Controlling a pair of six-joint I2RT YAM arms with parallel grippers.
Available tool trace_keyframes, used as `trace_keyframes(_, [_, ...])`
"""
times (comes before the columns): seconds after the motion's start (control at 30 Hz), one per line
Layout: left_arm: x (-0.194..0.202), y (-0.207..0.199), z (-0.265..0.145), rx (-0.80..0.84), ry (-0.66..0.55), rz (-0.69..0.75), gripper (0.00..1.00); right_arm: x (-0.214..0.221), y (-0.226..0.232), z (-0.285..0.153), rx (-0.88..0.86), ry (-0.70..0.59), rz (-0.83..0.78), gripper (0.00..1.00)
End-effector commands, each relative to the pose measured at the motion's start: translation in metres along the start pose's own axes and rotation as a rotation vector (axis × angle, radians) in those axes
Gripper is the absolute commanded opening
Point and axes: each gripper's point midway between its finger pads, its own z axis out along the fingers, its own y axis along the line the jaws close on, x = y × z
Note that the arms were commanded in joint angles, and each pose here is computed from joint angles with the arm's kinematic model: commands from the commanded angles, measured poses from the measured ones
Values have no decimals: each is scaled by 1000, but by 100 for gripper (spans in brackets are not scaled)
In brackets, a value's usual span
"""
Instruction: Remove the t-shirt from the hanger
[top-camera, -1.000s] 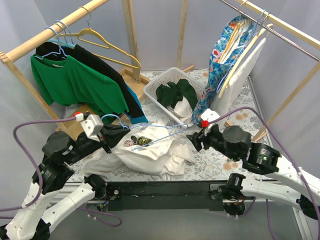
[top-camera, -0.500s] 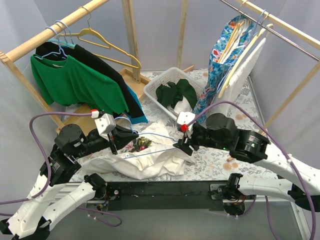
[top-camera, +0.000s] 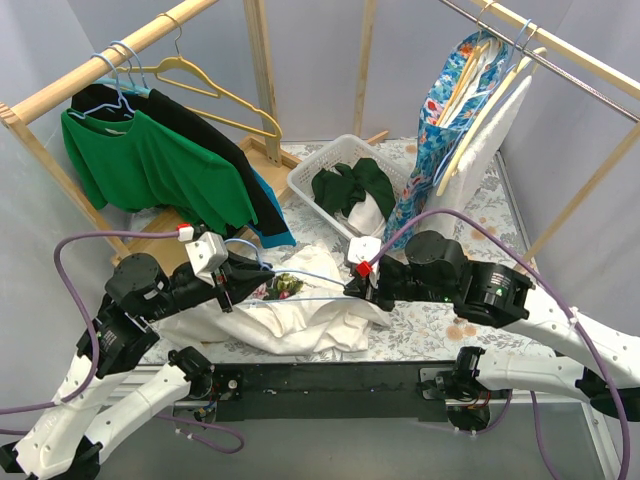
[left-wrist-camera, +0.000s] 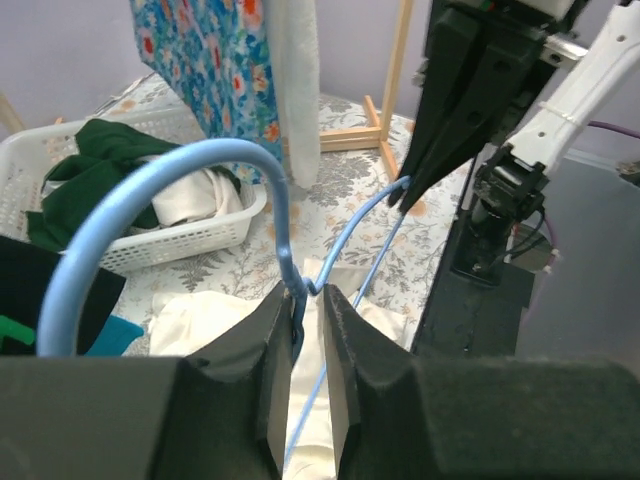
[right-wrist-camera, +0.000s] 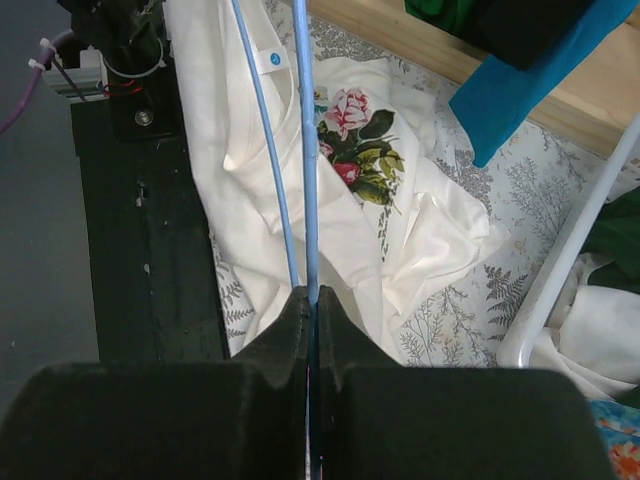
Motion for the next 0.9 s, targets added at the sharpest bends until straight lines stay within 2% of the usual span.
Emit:
trace_keyframes(0.0, [8,5,-8,-69,-14,-65,47,-4,-31,-22,192,-35,7,1])
trace_keyframes(0.03, [10,9,-9,-96,-17,-78,59,-3,-35,-26,215,-33,5,1])
trace_keyframes(0.13, [22,27,-15,-217,-23,-122,76,-4,-40,-42,253,-26,-7,1])
trace_keyframes(0.23, [37,46,-20,-341,-19,-174,81,-13,-41,-62,271,-34,-3,1])
trace_keyframes(0.4, [65,83,-24,-559,5,-253,83,-26,-34,-83,246,-59,-2,1])
trace_keyframes(0.6, [98,105,-17,-675,87,-302,84,-26,-29,-100,231,-18,11,1])
trace_keyframes(0.67, [111,111,-12,-700,125,-310,76,-27,-26,-103,218,-25,12,1])
trace_keyframes(0.77, [123,115,-6,-712,166,-318,53,-29,-27,-108,230,-40,15,1])
trace_keyframes(0.8, [125,116,-4,-712,175,-321,35,-29,-28,-109,235,-42,22,1])
trace_keyframes(0.87, [127,118,-4,-726,181,-325,21,-29,-30,-113,255,-48,26,1])
